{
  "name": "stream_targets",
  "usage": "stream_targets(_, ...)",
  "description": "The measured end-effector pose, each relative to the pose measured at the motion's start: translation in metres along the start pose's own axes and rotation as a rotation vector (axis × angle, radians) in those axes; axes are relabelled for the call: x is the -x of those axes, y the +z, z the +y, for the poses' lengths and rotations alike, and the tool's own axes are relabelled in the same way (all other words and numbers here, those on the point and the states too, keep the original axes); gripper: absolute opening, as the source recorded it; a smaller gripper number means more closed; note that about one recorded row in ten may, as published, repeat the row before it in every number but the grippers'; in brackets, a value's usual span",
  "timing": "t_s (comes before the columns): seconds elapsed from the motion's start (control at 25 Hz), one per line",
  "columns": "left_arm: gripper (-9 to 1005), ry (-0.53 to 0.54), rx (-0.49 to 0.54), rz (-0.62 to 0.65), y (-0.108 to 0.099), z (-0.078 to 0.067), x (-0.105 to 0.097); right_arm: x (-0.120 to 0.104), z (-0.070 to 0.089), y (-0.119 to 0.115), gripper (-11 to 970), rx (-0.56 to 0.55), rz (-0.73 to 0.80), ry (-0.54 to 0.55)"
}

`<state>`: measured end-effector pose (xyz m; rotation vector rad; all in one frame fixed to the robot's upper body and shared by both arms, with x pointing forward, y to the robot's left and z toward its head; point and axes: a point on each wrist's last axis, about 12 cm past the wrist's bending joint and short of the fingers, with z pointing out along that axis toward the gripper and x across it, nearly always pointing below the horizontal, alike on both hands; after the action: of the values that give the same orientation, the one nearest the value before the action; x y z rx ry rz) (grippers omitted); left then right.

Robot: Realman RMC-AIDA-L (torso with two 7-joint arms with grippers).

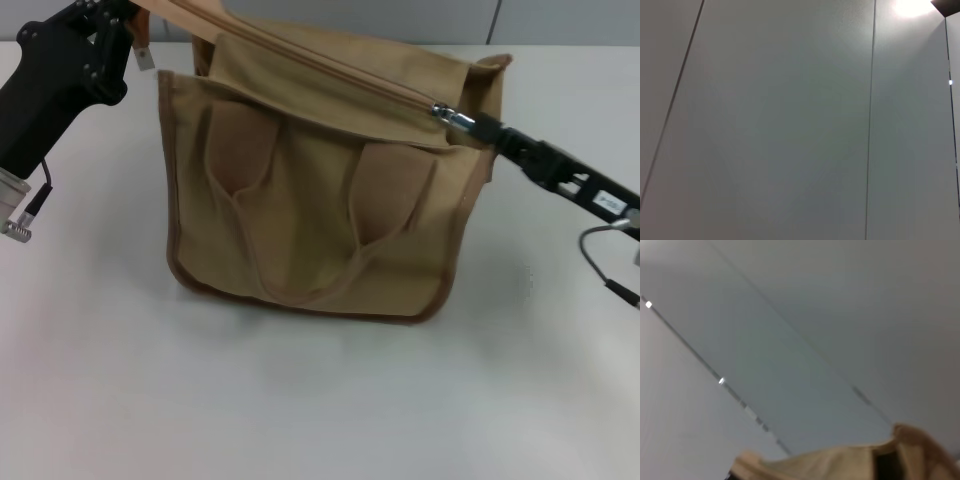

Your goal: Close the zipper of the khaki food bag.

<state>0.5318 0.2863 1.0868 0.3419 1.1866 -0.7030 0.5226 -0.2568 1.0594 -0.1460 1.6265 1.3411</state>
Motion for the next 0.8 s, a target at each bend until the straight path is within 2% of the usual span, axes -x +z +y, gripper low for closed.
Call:
stream_targets(0.2, 40, -0.007, 0.008, 0.001, -0.002, -0.001, -0.001, 0.000, -0.004, -0.021, -3, -0.060, -0.082, -0.001)
stream_targets(0.48, 40, 0.000, 0.002, 0.004, -0.005, -0.004, -0.003, -0.005, 0.002, -0.028, -6, -0.032, -0.099, -0.105)
stream_targets(0.68, 186, -0.024, -0.022, 0.011, -0.004, -0.005, -0.003, -0.007, 0.008, -0.027, 61, 0.008, -0.115, -0.158)
stream_targets(0.76, 232, -0.018, -0.050, 0.029, -0.006, -0.006, -0.002, -0.006, 0.012, -0.027, 255, 0.040, -0.126, -0.216)
stream_targets(0.8, 255, -0.011, -0.066, 0.043, -0.007, -0.006, -0.002, -0.006, 0.012, -0.027, 292, 0.040, -0.126, -0.216)
